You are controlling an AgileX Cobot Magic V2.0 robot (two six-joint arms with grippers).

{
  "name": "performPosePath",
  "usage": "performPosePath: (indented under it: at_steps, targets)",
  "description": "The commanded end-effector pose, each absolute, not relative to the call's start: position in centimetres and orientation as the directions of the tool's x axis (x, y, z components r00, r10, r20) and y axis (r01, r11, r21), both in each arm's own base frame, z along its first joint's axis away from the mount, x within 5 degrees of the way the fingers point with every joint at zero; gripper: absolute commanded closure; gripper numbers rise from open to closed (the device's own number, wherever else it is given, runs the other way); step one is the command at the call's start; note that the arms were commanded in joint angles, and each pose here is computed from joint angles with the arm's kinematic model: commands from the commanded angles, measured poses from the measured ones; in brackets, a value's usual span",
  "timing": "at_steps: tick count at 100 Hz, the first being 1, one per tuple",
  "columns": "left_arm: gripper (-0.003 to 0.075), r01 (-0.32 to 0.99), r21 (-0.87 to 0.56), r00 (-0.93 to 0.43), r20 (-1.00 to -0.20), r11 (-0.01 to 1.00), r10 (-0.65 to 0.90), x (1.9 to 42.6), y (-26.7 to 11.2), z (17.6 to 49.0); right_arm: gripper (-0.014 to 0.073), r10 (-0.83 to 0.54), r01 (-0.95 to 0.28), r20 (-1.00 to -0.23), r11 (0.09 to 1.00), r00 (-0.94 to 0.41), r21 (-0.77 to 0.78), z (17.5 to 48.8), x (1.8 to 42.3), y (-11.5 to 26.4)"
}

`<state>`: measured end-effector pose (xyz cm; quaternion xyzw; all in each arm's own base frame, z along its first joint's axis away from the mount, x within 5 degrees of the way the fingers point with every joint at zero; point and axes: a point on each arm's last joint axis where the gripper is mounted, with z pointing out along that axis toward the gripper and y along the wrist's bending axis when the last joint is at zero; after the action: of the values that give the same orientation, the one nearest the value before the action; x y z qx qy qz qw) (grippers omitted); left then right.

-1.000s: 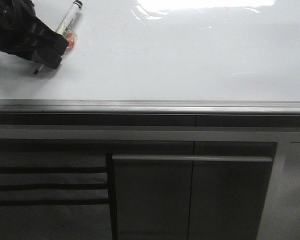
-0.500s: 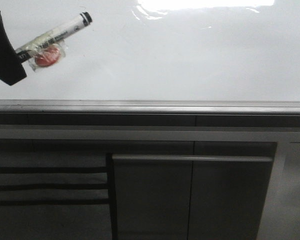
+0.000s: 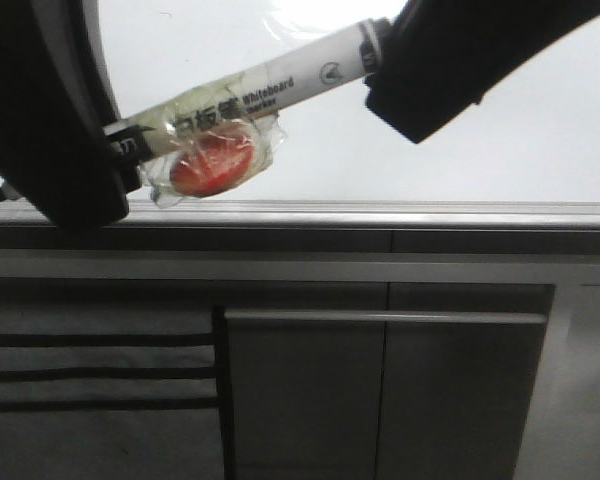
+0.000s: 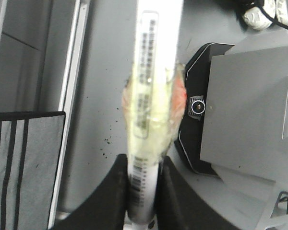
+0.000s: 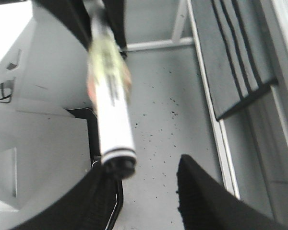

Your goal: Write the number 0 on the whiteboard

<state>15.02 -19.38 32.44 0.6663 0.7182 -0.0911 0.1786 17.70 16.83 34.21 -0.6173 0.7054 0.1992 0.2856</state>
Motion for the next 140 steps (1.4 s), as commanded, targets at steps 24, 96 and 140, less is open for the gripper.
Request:
performPosePath:
  at_steps: [24, 96, 140]
  targets:
    - [0.074, 0.984, 0.158, 0.003, -0.499, 0.088, 0.866, 14.3, -20.4, 35.2, 0.0306, -0.655, -0.988, -0.756, 0.127, -0.018, -0.086, 36.6, 17.0, 18.3]
    - [0.074, 0.979, 0.18, 0.017, -0.528, 0.093, 0.849, 14.5, -20.6, 36.1, 0.0395, -0.642, -0.985, -0.767, 0.139, -0.01, -0.103, 36.8, 17.2, 18.3]
    - [0.0727, 0.976, 0.192, 0.018, -0.543, 0.103, 0.84, 14.7, -20.7, 36.2, 0.0643, -0.643, -0.986, -0.766, 0.136, -0.011, -0.1, 36.8, 17.1, 18.3]
